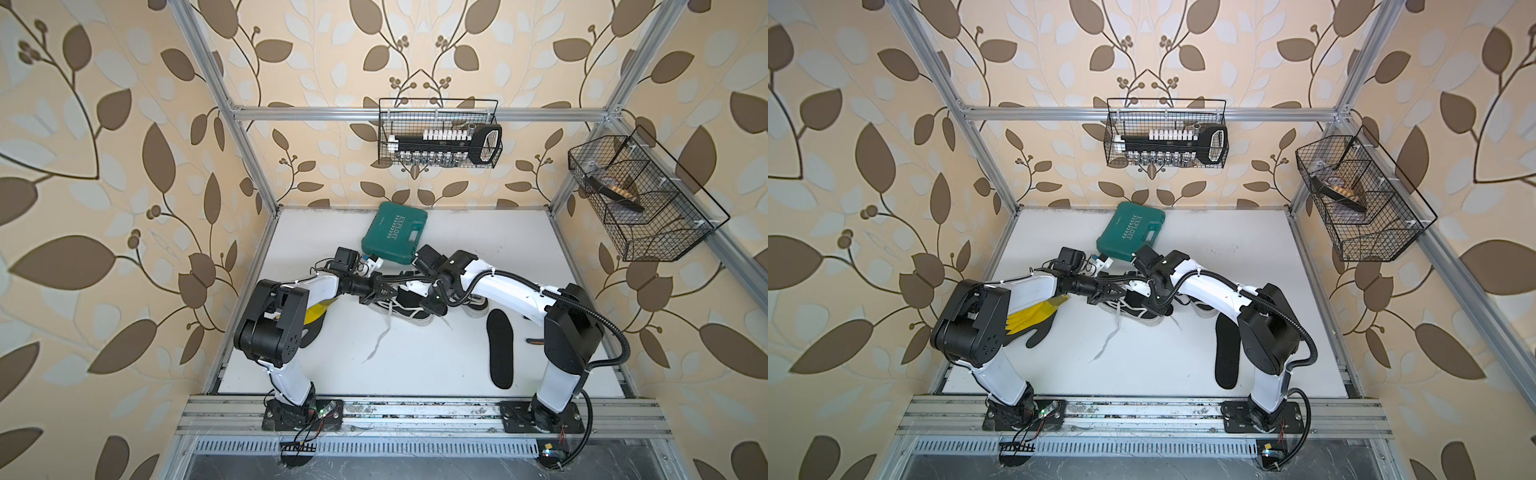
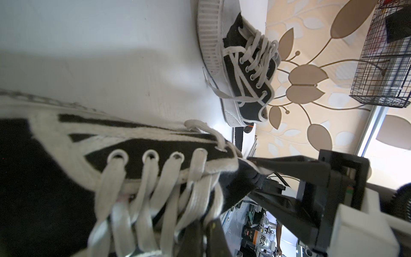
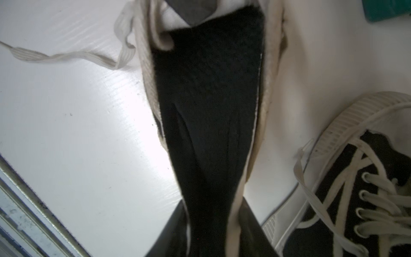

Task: Insert the insole into the shoe

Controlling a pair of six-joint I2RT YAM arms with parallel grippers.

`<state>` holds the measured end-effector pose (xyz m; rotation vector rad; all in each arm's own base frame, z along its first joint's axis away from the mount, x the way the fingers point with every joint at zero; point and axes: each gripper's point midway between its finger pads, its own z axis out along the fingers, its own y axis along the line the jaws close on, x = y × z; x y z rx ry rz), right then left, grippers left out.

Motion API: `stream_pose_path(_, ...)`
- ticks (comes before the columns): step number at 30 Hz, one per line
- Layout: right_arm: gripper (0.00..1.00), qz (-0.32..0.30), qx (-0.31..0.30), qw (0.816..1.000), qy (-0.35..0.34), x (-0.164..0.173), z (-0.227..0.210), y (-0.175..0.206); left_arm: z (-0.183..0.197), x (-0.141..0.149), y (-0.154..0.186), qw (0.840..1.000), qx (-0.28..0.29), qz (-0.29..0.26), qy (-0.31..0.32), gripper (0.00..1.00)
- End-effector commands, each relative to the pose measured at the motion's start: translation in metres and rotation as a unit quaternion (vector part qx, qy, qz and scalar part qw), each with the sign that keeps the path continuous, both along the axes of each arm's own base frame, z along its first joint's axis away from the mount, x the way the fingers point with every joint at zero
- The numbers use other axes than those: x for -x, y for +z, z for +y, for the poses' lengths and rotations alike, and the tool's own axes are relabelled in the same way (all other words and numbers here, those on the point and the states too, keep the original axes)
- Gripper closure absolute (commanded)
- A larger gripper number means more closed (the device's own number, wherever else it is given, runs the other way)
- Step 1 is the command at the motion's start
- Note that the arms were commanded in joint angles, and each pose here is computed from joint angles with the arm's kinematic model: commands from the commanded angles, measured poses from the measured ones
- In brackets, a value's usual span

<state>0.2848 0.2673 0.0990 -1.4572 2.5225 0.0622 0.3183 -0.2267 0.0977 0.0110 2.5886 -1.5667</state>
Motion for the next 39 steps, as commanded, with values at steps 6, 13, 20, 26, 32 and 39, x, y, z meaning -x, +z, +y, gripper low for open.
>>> stream_pose_path(6, 1.0, 0.007, -0.007, 1.0, 0.016, 0.0, 0.012, 0.005, -0.005, 0.006, 0.022, 0.999, 0.023, -0.023, -0.018, 1.0)
stream_pose_path(13, 1.0, 0.04, -0.042, 0.998, 0.0, 0.003, 0.022, 0.003, -0.007, 0.006, 0.03, 0.999, 0.037, -0.027, -0.018, 1.0)
stream_pose_path(20, 1.0, 0.069, -0.08, 0.994, -0.02, -0.014, 0.043, -0.003, -0.009, 0.004, 0.032, 0.998, 0.048, -0.024, -0.015, 1.0)
stream_pose_path(26, 1.0, 0.052, -0.111, 0.992, -0.02, -0.027, 0.05, 0.003, -0.008, 0.007, 0.028, 0.999, 0.043, -0.028, -0.015, 1.0)
stream_pose_path(32, 1.0, 0.06, -0.11, 0.992, -0.005, -0.027, 0.053, -0.005, -0.007, 0.009, 0.029, 0.999, 0.042, -0.03, -0.017, 1.0)
stream_pose_path(39, 0.99, 0.072, -0.095, 0.993, 0.024, -0.018, 0.056, -0.014, -0.008, 0.009, 0.027, 0.999, 0.041, -0.022, -0.019, 1.0)
